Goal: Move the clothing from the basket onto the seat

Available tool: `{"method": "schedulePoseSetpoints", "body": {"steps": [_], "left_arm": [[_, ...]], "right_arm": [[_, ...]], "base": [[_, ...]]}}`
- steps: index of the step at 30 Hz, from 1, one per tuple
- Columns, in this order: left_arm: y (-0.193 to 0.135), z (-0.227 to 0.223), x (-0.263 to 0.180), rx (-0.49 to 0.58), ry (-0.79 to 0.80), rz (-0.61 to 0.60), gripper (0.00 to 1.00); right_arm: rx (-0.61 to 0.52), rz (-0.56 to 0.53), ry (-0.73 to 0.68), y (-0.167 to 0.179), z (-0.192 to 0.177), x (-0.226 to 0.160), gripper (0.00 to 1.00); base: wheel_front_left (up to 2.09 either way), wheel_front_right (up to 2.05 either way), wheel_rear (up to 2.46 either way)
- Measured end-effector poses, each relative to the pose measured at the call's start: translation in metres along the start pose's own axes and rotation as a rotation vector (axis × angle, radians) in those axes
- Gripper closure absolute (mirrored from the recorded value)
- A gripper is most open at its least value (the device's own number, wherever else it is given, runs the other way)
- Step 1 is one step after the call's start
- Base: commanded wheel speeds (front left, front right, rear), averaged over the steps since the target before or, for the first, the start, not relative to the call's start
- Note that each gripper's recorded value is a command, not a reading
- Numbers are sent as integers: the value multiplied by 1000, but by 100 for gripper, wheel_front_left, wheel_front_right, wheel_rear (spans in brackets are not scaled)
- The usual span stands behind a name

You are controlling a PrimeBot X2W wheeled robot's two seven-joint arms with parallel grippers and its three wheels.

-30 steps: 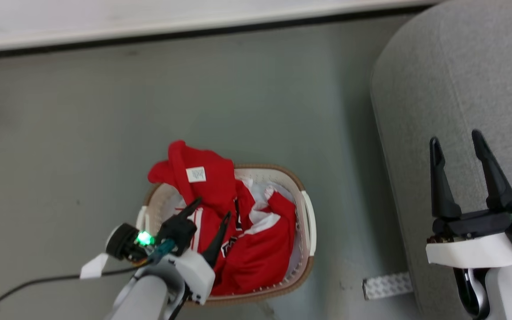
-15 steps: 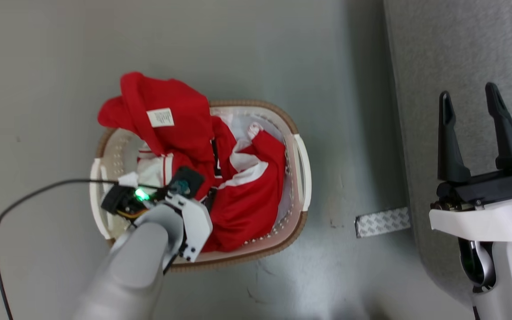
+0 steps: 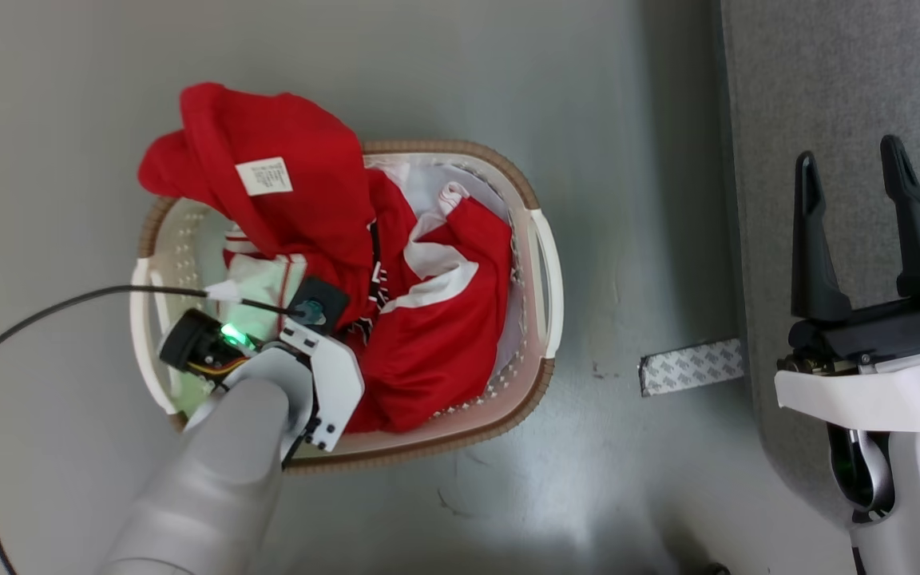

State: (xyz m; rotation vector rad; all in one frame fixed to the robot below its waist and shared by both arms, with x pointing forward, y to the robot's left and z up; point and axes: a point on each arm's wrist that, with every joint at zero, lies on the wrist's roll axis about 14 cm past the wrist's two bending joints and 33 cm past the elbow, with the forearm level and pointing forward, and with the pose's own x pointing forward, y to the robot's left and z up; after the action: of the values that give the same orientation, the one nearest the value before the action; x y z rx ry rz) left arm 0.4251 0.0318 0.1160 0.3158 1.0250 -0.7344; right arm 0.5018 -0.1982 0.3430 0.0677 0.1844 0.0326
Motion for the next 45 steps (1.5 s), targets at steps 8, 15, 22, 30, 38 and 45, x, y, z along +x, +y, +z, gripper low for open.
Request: {"method": "schedulePoseSetpoints", "body": {"steps": [8, 15, 22, 30, 38, 45], "left_arm": [[10, 25, -39, -180, -163, 91, 100], [3, 28, -99, -236, -244, 135, 100], [9, 78, -174, -250, -483, 221, 100], [12, 158, -278, -127, -814, 325, 100], [-19, 214, -376, -8, -1054, 349, 100], [-57, 239, -426, 88, -1148, 296, 100]], "right_arm": [[8, 8, -30, 7, 24, -14, 0], [27, 45, -71, 26, 56, -41, 0], [45, 101, -144, 50, 95, -81, 0], [38, 192, -242, 83, 132, -123, 0], [-8, 307, -317, 121, 155, -153, 0], [-90, 447, -382, 164, 175, -164, 0]], "base": [[0, 0, 0], [0, 0, 0], [0, 0, 0], [0, 0, 0], [0, 0, 0], [0, 0, 0]]}}
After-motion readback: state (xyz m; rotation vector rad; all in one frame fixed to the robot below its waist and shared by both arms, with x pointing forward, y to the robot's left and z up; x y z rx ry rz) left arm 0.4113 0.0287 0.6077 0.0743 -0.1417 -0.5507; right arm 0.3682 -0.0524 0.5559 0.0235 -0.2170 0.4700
